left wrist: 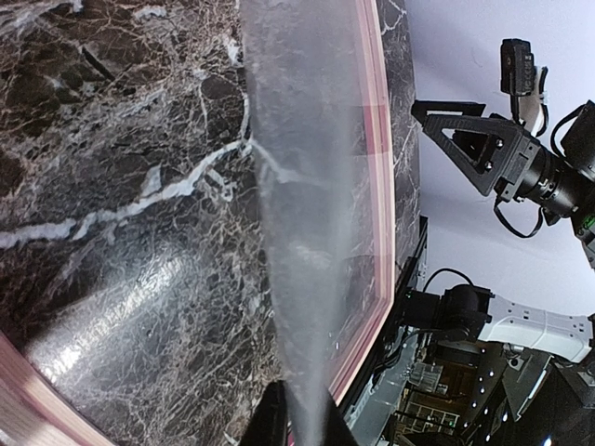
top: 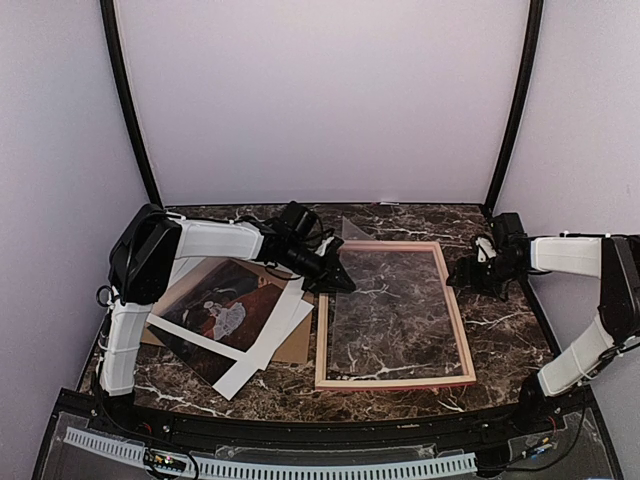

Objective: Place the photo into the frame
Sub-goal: Place the glass panel in the frame body.

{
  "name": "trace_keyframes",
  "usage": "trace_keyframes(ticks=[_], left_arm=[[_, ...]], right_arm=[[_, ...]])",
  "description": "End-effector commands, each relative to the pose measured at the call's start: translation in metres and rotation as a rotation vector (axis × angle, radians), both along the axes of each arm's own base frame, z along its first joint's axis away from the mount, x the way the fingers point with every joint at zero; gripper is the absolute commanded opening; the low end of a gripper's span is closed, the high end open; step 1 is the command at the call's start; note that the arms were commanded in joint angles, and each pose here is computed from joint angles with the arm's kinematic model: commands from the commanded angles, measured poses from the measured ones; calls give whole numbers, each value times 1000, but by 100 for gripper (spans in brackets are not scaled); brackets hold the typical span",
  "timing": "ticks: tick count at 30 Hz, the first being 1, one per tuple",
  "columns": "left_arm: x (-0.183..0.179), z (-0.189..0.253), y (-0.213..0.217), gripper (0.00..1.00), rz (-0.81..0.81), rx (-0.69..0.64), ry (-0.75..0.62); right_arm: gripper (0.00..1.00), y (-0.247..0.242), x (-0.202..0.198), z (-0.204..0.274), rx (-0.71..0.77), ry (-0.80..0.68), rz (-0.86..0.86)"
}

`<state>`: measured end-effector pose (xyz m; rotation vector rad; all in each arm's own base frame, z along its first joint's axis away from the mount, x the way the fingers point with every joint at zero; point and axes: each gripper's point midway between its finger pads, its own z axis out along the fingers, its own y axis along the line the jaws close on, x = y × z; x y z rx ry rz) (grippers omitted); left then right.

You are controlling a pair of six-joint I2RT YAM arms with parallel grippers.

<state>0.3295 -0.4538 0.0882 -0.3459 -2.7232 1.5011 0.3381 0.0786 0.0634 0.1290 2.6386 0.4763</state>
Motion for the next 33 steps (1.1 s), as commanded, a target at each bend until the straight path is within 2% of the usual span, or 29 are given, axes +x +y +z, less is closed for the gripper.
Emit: trace_keyframes(ticks=[1, 19, 33], left_arm=[[-8, 27, 0, 9, -6, -31, -25], [-9, 32, 1, 6, 0, -35, -28], [-7, 43, 1, 6, 3, -51, -43]], right_arm=[[78, 4, 1, 6, 6, -32, 14], [78, 5, 3, 8, 9, -41, 21], [78, 45, 2, 12, 41, -59, 131]])
